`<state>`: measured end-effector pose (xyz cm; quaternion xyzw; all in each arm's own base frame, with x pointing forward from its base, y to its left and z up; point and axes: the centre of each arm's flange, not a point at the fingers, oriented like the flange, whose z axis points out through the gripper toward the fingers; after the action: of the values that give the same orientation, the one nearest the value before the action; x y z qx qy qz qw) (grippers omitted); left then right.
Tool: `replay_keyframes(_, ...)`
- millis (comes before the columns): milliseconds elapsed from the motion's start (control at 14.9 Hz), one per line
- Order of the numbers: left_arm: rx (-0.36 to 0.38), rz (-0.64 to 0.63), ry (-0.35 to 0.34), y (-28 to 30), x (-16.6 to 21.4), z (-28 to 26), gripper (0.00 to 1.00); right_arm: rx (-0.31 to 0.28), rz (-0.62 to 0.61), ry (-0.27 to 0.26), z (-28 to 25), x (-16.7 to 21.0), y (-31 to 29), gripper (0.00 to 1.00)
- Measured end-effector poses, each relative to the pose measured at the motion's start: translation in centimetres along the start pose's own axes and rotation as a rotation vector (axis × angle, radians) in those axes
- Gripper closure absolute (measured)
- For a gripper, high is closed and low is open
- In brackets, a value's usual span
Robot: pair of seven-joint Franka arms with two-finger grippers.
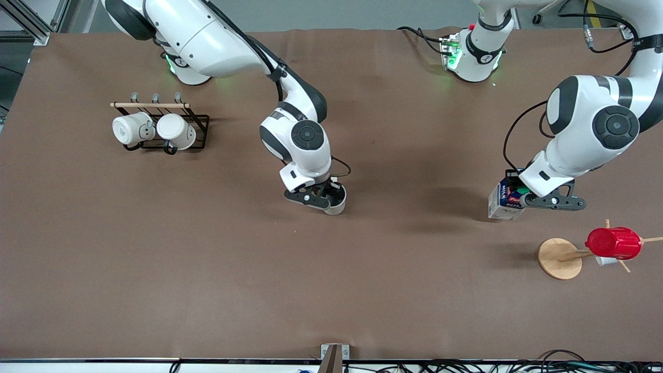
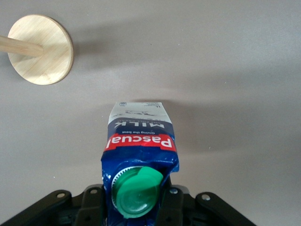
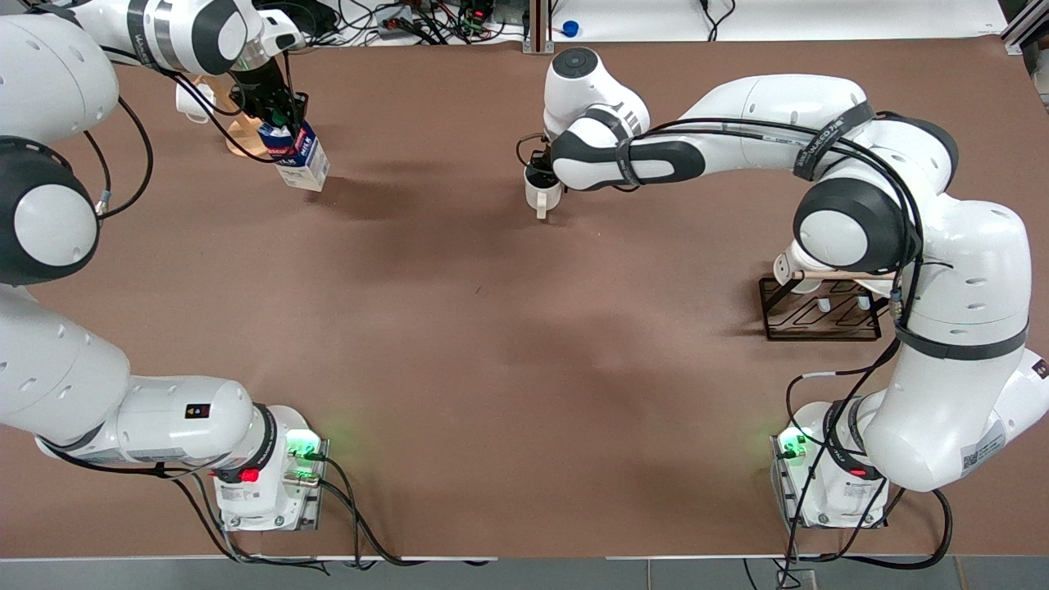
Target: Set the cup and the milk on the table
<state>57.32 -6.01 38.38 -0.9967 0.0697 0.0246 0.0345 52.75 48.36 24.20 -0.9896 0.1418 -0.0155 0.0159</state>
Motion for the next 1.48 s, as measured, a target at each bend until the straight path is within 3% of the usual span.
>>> replay_keyframes(336,-0.025,-0.015,0.001,0.7,0.1,-0.1,0.63,0.056,0.011,0.022,-3.8,1.1,-0.8,0.18)
replay_keyframes(470,-0.061,-0.020,0.006,2.0,0.3,-0.4,0.63,0.038,0.041,0.040,-8.3,3.1,0.5,0.00)
replay_keyframes(672,-0.099,-0.058,0.011,7.0,0.9,-1.0,0.63,-0.022,0.120,0.085,-17.5,7.8,6.2,0.00)
replay_keyframes(1007,-0.117,-0.189,0.024,20.6,1.4,-2.3,0.63,-0.131,0.091,0.114,-29.7,15.6,21.3,0.00)
replay_keyframes(1276,-0.140,-0.297,0.019,30.7,1.6,-1.7,0.63,-0.185,-0.023,0.082,-35.4,17.9,31.3,0.00)
replay_keyframes(1478,-0.146,-0.361,-0.001,35.3,2.0,0.3,0.63,-0.139,-0.108,0.017,-38.8,18.9,39.5,0.00)
